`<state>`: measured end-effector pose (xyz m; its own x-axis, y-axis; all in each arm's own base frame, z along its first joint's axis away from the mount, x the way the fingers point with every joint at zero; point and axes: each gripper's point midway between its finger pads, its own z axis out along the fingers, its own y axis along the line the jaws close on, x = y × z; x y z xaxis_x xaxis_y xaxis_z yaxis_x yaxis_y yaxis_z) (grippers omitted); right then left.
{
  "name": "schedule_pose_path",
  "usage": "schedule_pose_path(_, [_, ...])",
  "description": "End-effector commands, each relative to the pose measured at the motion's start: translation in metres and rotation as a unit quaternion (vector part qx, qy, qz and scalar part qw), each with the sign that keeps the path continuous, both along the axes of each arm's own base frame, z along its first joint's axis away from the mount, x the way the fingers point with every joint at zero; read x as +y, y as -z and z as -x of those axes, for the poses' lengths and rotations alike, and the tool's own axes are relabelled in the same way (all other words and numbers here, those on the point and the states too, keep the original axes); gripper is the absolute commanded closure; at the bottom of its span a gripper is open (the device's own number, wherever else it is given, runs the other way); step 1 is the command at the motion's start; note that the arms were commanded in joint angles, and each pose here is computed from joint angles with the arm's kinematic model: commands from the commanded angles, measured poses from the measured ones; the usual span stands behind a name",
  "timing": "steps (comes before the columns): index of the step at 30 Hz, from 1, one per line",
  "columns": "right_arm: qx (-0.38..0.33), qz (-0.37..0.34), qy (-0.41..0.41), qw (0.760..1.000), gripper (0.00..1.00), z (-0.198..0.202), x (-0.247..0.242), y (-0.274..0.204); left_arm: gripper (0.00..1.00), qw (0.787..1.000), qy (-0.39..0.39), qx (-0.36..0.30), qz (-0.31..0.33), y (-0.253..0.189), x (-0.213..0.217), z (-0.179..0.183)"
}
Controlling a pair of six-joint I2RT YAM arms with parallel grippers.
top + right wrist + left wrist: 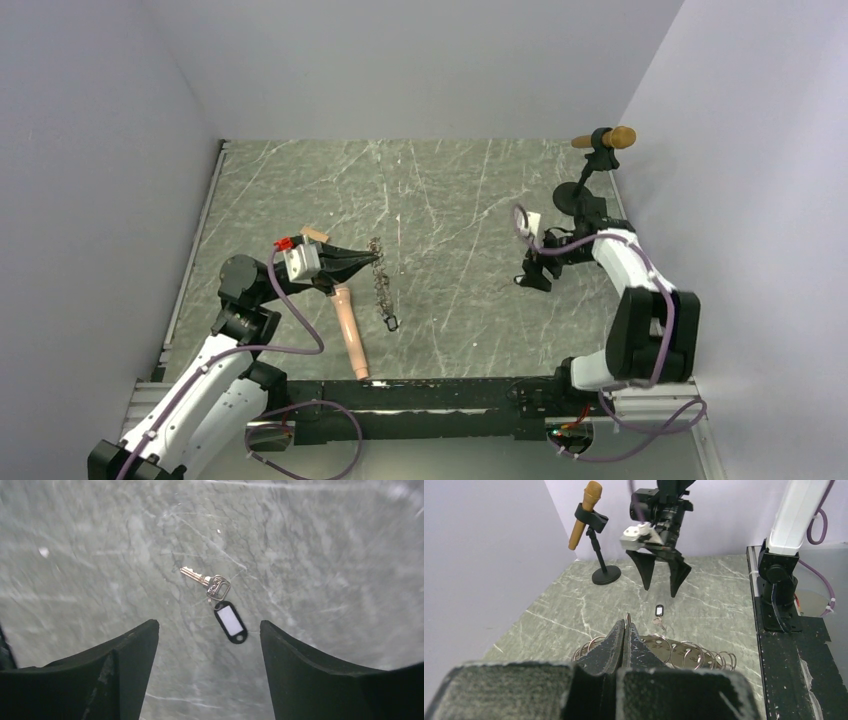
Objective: Put the keys on the keyring
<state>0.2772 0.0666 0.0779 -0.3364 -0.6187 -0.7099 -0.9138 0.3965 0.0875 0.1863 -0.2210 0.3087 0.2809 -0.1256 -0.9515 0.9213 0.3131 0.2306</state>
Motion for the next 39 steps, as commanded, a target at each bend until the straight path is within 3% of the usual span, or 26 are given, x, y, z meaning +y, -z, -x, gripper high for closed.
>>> schedule_pose_path(1, [-0.199, 0.042, -0.200, 0.958, 0.21, 0.001, 0.005, -0.014, 1.00, 0.999, 0.004, -0.048, 0.011, -0.022, 0.003, 0.007])
schedule_pose_path(6, [-0.169, 0.033, -0.236, 0.956, 0.29, 0.006, 0.009, 0.009, 1.00, 0.999, 0.000, -0.052, 0.008, -0.022, 0.004, 0.007])
schedule_pose_path(11, [-0.177, 0.089, -0.245, 0.949, 0.36, 0.004, 0.006, 0.034, 1.00, 0.999, 0.005, -0.052, 0.009, -0.023, 0.003, 0.009])
schedule_pose_path(16, [-0.170, 0.091, -0.245, 0.950, 0.46, 0.002, 0.010, 0.039, 1.00, 0.999, 0.004, -0.053, 0.009, -0.023, 0.004, 0.009])
schedule_pose_path(39, [-0.146, 0.104, -0.250, 0.951, 0.63, 0.002, 0.017, 0.060, 1.00, 0.998, 0.009, -0.058, 0.010, -0.025, 0.004, 0.012])
